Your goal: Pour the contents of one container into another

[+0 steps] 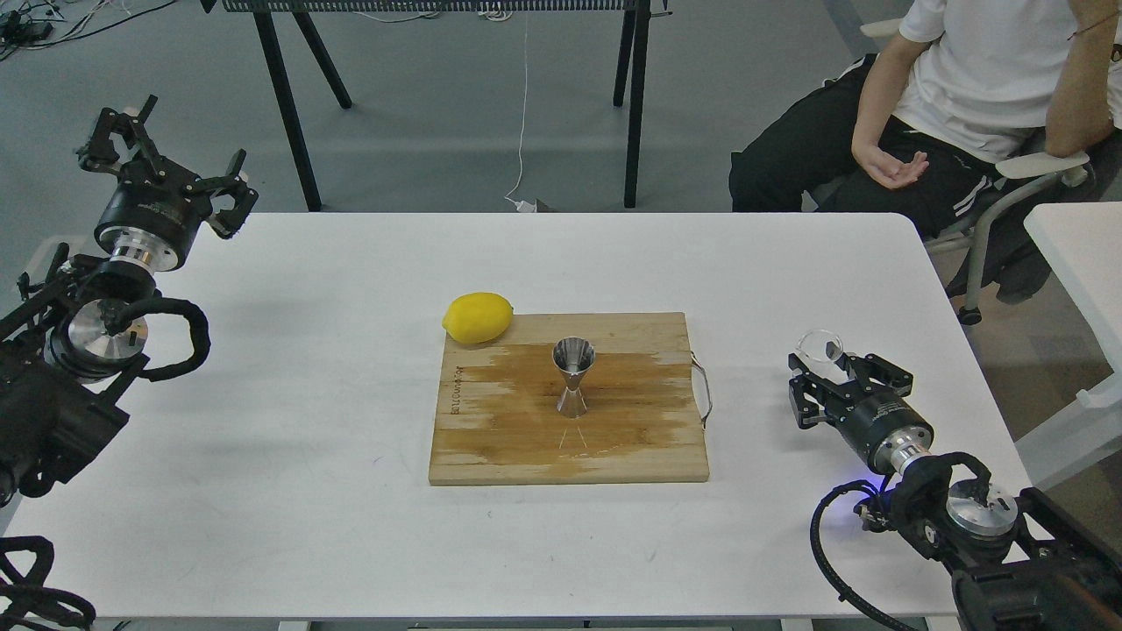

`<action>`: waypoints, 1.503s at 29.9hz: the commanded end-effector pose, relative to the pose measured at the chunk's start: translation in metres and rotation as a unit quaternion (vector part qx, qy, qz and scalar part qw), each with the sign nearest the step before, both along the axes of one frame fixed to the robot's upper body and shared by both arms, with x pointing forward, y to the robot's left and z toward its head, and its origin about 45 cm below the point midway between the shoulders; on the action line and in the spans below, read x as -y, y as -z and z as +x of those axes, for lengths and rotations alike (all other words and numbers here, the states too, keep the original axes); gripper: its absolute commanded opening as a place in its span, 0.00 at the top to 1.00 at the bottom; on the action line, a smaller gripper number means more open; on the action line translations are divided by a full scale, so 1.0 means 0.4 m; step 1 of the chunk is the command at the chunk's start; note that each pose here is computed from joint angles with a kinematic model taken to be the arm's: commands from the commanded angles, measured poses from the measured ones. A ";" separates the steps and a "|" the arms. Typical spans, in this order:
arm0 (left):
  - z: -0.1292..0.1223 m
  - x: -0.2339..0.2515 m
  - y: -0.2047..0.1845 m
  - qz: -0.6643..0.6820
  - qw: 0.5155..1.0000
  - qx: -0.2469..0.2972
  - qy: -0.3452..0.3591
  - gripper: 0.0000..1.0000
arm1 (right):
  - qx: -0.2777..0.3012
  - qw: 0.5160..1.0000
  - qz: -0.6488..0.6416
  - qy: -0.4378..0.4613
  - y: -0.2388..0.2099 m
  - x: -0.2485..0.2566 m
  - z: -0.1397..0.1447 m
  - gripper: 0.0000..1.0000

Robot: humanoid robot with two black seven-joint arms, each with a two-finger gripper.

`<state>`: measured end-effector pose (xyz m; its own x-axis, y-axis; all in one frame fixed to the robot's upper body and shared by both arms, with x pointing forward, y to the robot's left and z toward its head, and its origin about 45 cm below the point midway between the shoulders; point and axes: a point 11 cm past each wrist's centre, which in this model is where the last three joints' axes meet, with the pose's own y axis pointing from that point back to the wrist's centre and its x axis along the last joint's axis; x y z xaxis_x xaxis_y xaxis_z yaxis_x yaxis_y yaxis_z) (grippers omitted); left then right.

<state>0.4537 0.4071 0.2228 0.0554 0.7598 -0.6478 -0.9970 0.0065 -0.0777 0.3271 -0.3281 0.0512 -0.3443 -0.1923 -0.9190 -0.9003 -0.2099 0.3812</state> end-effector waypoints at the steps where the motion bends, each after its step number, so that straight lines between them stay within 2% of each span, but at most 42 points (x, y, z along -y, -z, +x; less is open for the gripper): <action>1: 0.001 -0.001 -0.002 0.000 1.000 0.001 0.000 0.00 | -0.003 1.000 -0.002 0.000 -0.001 -0.003 0.013 0.45; 7: 0.001 -0.003 -0.004 0.001 1.000 0.001 0.000 0.00 | -0.011 1.000 0.003 0.006 0.018 -0.015 0.012 0.43; 15: -0.001 -0.007 -0.004 0.002 1.000 0.001 -0.001 0.00 | -0.013 1.000 0.002 0.008 0.020 -0.013 0.011 0.23; 18: -0.001 -0.008 -0.005 0.002 1.000 0.001 -0.001 0.00 | -0.014 1.000 0.003 0.010 0.020 -0.014 0.012 0.10; 25: -0.001 -0.010 -0.006 0.002 1.000 0.002 -0.002 0.00 | 0.005 1.000 0.005 0.005 0.002 -0.022 0.021 0.05; 32: -0.003 -0.022 -0.013 0.002 1.000 0.005 -0.005 0.00 | 0.129 0.992 0.001 -0.007 -0.112 0.012 0.071 0.01; 36: -0.002 -0.031 -0.022 0.004 1.000 0.007 -0.008 0.00 | 0.179 0.983 -0.019 -0.020 -0.217 0.034 0.131 0.01; 41: 0.003 -0.024 -0.027 0.002 1.000 0.010 -0.005 0.00 | 0.256 0.964 -0.076 0.014 -0.381 0.079 0.249 0.00; 45: 0.007 -0.017 -0.030 0.000 1.000 0.013 -0.003 0.00 | 0.282 0.951 -0.123 0.041 -0.452 0.112 0.312 0.00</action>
